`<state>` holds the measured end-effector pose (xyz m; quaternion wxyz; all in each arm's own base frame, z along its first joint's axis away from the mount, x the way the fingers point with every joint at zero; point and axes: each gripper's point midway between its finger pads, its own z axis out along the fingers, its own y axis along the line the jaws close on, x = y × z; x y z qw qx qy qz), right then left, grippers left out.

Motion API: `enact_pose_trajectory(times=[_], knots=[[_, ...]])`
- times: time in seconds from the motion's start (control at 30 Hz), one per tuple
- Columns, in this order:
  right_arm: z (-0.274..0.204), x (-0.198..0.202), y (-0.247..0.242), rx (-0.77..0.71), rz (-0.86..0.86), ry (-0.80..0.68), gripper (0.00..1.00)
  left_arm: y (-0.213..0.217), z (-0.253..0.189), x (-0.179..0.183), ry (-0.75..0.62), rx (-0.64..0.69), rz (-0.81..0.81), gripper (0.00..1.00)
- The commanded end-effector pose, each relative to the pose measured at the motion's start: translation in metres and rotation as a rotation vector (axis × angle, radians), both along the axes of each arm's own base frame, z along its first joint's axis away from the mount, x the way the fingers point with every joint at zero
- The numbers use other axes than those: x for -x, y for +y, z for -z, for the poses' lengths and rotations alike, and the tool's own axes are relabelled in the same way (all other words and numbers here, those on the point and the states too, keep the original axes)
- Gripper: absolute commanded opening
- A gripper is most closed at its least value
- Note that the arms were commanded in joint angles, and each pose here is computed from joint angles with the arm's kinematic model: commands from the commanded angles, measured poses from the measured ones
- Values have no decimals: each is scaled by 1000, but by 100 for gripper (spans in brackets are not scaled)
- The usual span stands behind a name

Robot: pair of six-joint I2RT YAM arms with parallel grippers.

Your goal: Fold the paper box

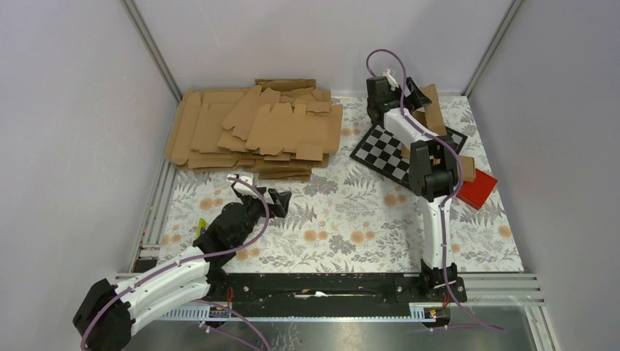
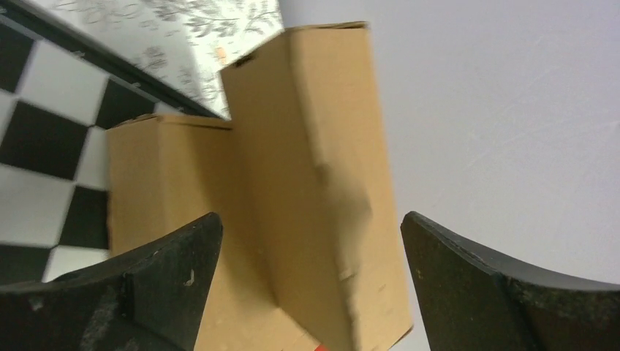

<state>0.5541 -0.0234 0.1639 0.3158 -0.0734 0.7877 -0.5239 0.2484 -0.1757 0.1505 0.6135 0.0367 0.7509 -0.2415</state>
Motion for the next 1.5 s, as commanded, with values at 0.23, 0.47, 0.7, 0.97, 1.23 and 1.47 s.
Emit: enact_pose_trajectory(times=[0.23, 0.47, 0.7, 0.97, 1.23, 1.47], knots=[[-46, 13, 110, -594, -300, -86, 100, -5, -10, -3, -20, 29, 8, 92], [-8, 22, 128, -754, -297, -66, 71, -5, -10, -3, -18, 25, 8, 92], [63, 42, 120, -859, -198, 44, 35, -7, -8, -3, -13, 21, 16, 92], [92, 51, 16, -670, 97, -41, 20, -8, -7, -3, -8, 15, 17, 93], [63, 53, 14, -701, 23, -98, 22, -9, -3, -5, 2, 5, 15, 93], [25, 83, 88, -1087, -390, -230, 73, -5, -3, -7, 1, -9, -2, 94]])
